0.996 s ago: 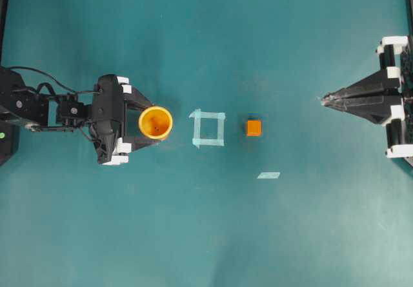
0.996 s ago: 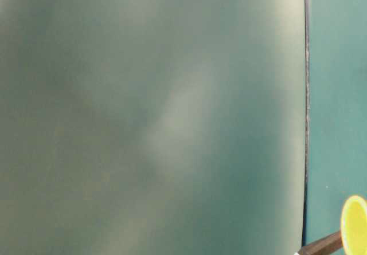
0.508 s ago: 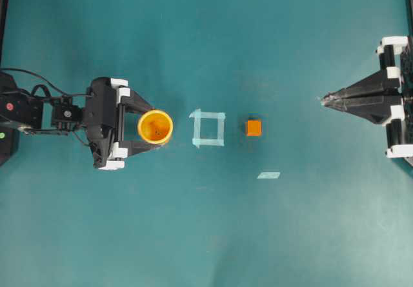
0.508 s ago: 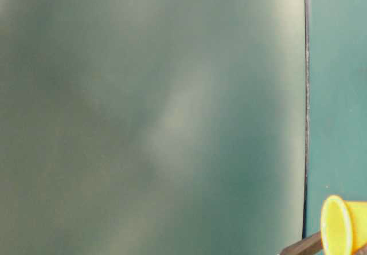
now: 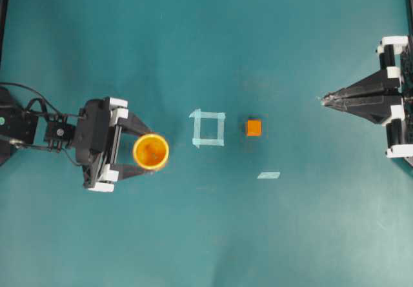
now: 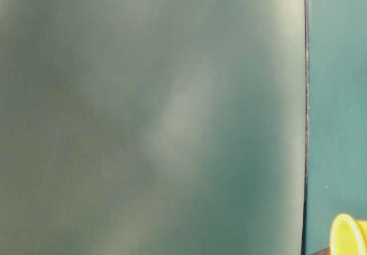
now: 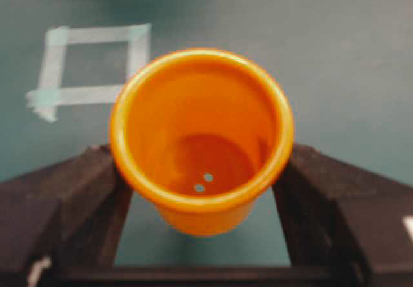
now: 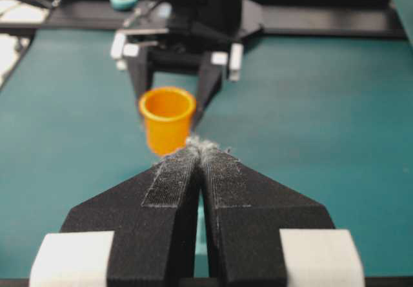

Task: Move the cup forward with left arm.
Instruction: 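Slide the held orange cup toward the near table edge with left gripper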

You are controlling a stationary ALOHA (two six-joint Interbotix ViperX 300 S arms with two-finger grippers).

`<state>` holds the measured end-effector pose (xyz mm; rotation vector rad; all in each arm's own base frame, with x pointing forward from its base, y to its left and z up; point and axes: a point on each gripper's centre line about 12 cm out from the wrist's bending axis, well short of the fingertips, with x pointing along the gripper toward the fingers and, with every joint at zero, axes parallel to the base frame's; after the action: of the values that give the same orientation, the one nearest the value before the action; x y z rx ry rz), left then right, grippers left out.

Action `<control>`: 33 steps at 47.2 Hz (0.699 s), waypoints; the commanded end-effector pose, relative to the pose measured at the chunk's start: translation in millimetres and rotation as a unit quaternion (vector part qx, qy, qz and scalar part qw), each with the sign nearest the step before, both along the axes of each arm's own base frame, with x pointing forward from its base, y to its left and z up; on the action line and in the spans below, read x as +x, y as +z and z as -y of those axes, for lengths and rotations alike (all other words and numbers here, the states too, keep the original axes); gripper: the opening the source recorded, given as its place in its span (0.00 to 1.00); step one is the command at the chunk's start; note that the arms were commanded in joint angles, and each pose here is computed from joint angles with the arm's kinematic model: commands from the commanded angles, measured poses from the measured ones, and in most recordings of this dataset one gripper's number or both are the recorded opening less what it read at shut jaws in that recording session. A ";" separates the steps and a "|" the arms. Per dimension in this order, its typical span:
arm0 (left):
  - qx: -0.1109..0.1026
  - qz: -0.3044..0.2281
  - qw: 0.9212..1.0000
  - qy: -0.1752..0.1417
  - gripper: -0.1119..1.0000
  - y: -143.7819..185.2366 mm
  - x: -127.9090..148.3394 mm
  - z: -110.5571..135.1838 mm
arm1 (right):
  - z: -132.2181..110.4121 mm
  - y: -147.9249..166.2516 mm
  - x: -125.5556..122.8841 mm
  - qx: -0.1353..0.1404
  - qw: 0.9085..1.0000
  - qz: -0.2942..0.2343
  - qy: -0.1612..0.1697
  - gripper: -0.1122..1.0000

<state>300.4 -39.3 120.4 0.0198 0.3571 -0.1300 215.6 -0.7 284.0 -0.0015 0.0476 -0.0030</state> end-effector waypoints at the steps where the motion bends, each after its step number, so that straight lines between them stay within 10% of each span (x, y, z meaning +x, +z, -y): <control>1: -0.010 0.029 0.999 -0.017 0.69 13.2 5.5 12.9 | 0.3 13.6 2.4 0.000 1.000 0.018 -0.001 0.10; 33: -0.022 0.021 0.992 -0.124 0.69 16.5 15.9 95.9 | 0.0 13.7 2.4 -0.001 1.000 0.018 0.000 0.10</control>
<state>310.1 -125.6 127.7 0.0283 0.3338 -0.3657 215.4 -0.3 284.3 -0.0015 0.0460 -0.0015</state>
